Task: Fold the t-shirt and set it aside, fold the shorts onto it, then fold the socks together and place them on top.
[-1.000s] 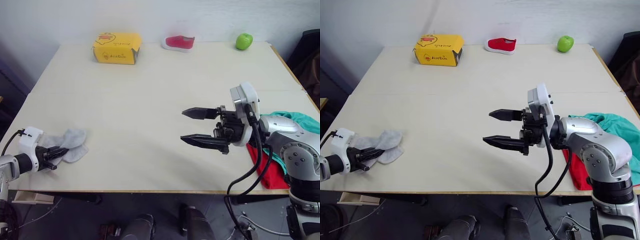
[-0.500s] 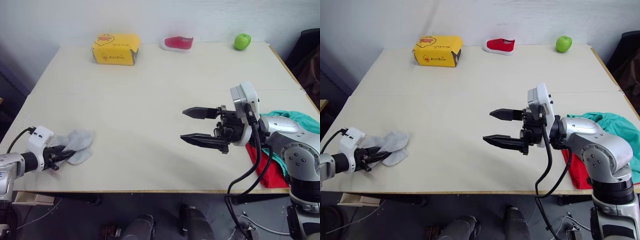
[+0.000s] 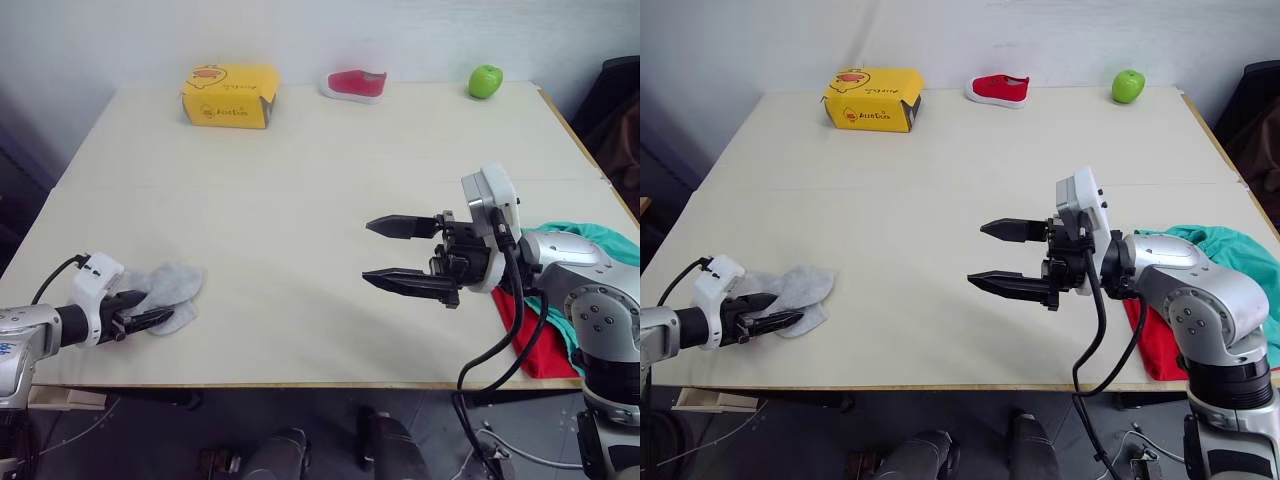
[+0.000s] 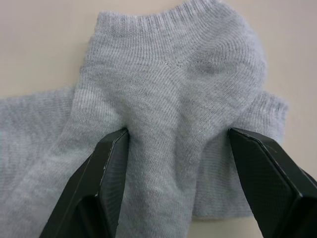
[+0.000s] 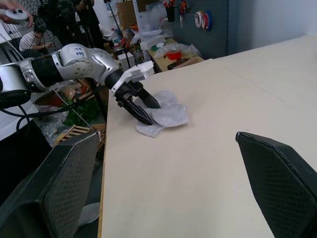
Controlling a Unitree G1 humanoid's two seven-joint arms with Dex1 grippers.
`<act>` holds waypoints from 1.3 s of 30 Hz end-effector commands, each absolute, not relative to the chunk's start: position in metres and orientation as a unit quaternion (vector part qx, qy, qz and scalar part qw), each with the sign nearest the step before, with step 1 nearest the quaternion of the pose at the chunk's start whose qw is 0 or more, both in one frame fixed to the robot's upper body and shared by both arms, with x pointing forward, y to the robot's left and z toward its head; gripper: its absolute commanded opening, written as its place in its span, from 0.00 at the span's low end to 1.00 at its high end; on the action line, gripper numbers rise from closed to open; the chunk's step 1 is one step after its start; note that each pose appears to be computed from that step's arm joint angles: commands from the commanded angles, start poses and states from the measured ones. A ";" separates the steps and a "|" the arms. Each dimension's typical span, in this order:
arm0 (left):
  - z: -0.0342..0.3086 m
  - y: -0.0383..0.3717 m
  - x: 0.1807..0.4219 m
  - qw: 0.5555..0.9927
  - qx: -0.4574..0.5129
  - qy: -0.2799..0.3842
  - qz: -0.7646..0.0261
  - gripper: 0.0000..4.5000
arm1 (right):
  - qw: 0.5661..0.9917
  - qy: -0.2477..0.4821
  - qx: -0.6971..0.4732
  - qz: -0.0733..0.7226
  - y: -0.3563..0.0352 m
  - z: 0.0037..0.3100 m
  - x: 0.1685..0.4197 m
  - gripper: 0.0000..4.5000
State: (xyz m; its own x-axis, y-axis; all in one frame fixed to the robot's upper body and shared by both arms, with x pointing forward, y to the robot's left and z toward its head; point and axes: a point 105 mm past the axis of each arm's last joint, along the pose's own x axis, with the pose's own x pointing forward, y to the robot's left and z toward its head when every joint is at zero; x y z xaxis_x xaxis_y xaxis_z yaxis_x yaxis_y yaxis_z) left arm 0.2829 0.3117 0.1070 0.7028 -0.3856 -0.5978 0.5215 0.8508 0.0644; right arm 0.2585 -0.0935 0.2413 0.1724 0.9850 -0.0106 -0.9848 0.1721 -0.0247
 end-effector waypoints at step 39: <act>0.125 0.063 0.316 0.886 -0.009 0.296 -0.357 0.13 | 0.772 0.027 -0.154 0.616 -0.111 0.196 0.253 1.00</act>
